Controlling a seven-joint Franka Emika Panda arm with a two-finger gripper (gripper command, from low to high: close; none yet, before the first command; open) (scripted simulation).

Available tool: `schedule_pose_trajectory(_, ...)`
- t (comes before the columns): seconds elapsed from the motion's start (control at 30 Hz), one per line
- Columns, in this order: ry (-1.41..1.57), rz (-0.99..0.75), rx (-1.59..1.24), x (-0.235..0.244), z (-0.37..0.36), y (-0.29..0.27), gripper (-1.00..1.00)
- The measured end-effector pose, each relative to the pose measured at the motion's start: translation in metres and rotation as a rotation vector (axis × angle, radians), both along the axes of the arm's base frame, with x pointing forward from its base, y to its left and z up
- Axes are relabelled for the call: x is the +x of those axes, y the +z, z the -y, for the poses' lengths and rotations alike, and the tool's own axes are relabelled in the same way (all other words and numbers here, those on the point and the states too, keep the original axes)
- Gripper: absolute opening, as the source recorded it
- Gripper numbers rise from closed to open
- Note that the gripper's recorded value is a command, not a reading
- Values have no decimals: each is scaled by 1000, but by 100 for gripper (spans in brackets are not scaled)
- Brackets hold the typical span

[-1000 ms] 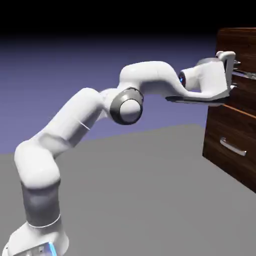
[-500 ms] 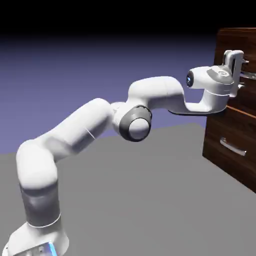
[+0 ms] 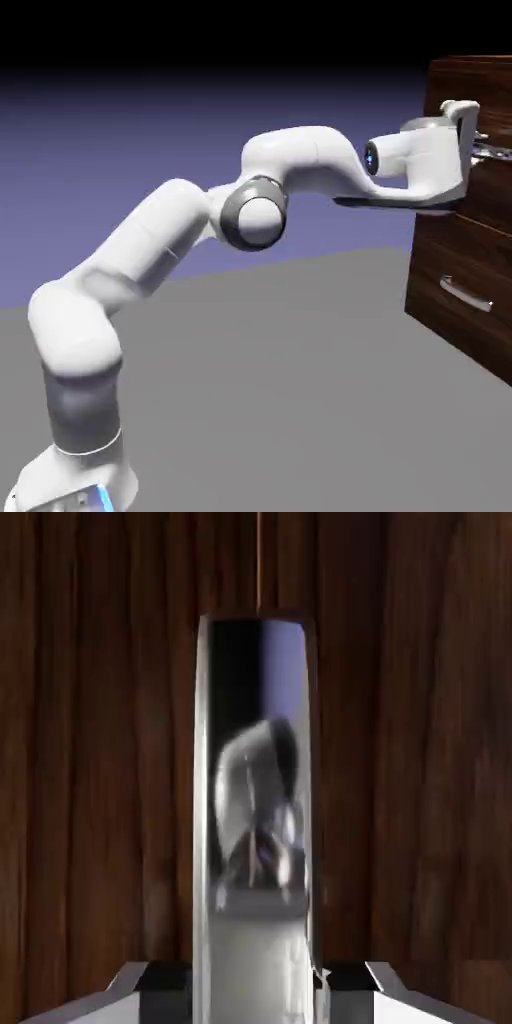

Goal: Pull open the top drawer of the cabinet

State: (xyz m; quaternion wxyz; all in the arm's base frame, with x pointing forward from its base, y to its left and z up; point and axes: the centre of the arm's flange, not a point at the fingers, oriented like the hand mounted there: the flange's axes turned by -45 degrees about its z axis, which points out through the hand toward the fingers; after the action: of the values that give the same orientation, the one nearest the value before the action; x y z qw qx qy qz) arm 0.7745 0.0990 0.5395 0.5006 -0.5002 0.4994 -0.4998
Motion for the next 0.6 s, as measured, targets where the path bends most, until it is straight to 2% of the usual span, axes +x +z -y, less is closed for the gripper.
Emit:
schedule_pose_trajectory(0.37,0,0,0,-22,0,0,-100)
schedule_pose_trajectory(0.6,0,0,0,-53,0,0,-100)
